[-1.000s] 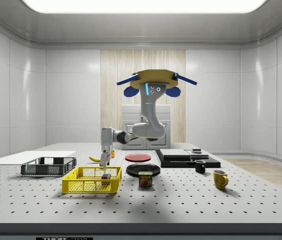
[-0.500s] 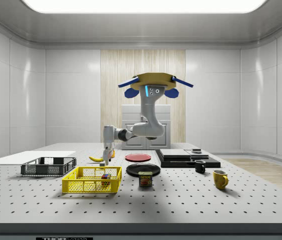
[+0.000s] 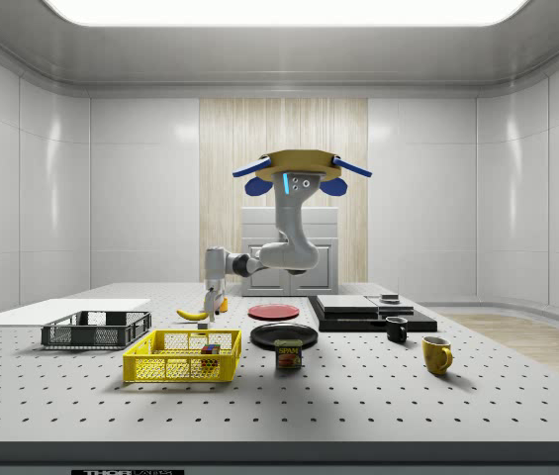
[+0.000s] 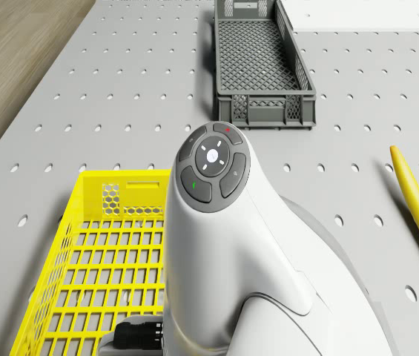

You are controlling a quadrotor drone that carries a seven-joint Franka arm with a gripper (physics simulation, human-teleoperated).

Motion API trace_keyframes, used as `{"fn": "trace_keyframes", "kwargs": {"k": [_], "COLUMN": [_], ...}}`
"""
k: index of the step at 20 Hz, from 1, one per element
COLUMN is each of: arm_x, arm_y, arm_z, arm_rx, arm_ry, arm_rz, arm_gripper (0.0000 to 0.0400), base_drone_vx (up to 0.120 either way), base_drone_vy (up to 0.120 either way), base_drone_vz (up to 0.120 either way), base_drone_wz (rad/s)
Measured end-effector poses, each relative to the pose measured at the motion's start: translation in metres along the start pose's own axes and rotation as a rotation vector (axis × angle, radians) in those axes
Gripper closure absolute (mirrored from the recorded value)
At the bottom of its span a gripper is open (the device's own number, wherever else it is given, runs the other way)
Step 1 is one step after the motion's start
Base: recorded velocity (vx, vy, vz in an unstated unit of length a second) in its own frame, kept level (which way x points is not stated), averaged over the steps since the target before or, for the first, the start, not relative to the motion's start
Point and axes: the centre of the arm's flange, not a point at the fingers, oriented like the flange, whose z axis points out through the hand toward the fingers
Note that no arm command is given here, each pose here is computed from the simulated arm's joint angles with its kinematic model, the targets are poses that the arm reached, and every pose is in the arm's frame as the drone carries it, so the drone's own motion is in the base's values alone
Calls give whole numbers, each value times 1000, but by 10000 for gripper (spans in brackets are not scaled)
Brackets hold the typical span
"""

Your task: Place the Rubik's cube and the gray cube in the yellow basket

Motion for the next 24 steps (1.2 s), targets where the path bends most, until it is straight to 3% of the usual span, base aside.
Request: {"fn": "trace_keyframes", "kwargs": {"k": [17, 24], "arm_x": [0, 0], "arm_y": [0, 0], "arm_z": [0, 0], "arm_rx": [0, 0], "arm_ry": [0, 0], "arm_rz": [0, 0], "arm_gripper": [0, 0], "base_drone_vx": [120, 11], "base_drone_vy": [-120, -120], "base_drone_vz": [0, -29], "base_drone_wz": [0, 0]}}
